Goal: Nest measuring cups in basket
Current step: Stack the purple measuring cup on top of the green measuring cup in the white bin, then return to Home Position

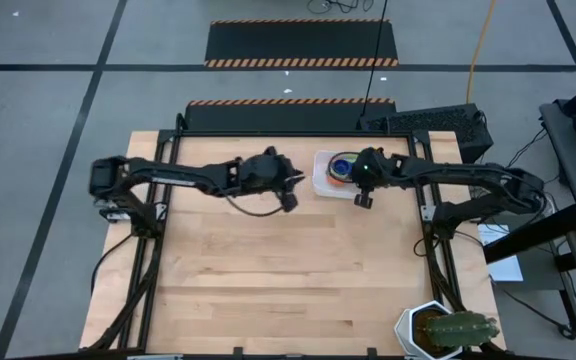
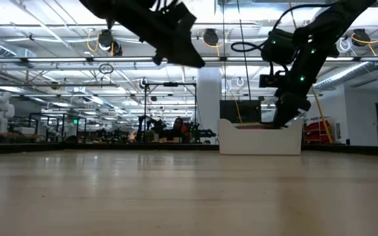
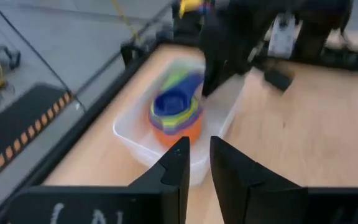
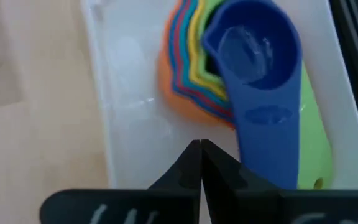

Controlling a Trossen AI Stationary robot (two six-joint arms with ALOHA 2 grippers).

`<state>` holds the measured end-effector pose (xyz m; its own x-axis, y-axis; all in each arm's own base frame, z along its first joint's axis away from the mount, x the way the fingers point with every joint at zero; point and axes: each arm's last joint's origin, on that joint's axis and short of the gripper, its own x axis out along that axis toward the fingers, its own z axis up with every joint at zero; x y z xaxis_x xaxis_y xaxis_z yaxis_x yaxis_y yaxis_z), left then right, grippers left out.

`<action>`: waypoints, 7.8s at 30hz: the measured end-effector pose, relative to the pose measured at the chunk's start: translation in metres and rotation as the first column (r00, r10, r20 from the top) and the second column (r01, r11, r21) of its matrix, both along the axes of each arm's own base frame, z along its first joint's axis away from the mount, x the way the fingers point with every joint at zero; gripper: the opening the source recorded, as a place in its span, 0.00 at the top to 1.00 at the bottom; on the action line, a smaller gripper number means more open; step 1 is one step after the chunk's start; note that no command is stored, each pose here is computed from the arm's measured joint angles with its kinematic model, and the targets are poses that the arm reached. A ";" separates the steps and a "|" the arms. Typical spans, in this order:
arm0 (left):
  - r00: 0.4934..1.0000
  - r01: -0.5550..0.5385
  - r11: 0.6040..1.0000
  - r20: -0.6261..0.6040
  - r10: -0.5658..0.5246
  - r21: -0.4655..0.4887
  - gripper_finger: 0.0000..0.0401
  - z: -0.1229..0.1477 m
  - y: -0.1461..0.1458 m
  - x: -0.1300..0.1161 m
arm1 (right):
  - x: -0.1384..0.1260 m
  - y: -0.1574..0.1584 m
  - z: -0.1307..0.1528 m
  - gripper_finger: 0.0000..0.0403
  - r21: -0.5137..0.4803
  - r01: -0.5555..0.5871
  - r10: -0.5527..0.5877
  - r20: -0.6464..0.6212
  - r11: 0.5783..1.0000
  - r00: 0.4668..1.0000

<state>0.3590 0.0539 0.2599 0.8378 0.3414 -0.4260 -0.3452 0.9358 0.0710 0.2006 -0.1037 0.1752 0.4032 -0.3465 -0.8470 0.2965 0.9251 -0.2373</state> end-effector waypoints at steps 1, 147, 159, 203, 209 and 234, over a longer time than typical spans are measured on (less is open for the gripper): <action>1.000 -0.001 1.000 0.029 0.001 0.004 0.85 0.002 -0.001 -0.004 | 0.000 -0.003 -0.001 1.00 -0.008 0.014 -0.014 -0.005 1.000 1.000; 0.816 0.199 0.953 0.499 -0.291 0.229 0.87 -0.077 -0.055 -0.246 | -0.105 0.114 0.002 1.00 -0.360 -0.453 0.506 0.824 0.816 0.255; 0.778 0.229 0.945 0.538 -0.323 0.235 0.87 -0.076 -0.055 -0.264 | -0.105 0.114 0.002 1.00 -0.361 -0.451 0.505 0.825 0.816 0.254; 0.823 0.313 0.934 0.442 -0.356 0.170 0.87 -0.089 -0.057 -0.262 | -0.105 0.114 0.002 1.00 -0.361 -0.451 0.505 0.825 0.816 0.254; 0.823 0.312 0.935 0.443 -0.356 0.171 0.87 -0.089 -0.057 -0.262 | -0.105 0.114 0.002 1.00 -0.361 -0.451 0.505 0.825 0.816 0.254; 0.823 0.312 0.934 0.443 -0.356 0.171 0.87 -0.089 -0.057 -0.262 | -0.105 0.114 0.002 1.00 -0.361 -0.451 0.505 0.825 0.816 0.253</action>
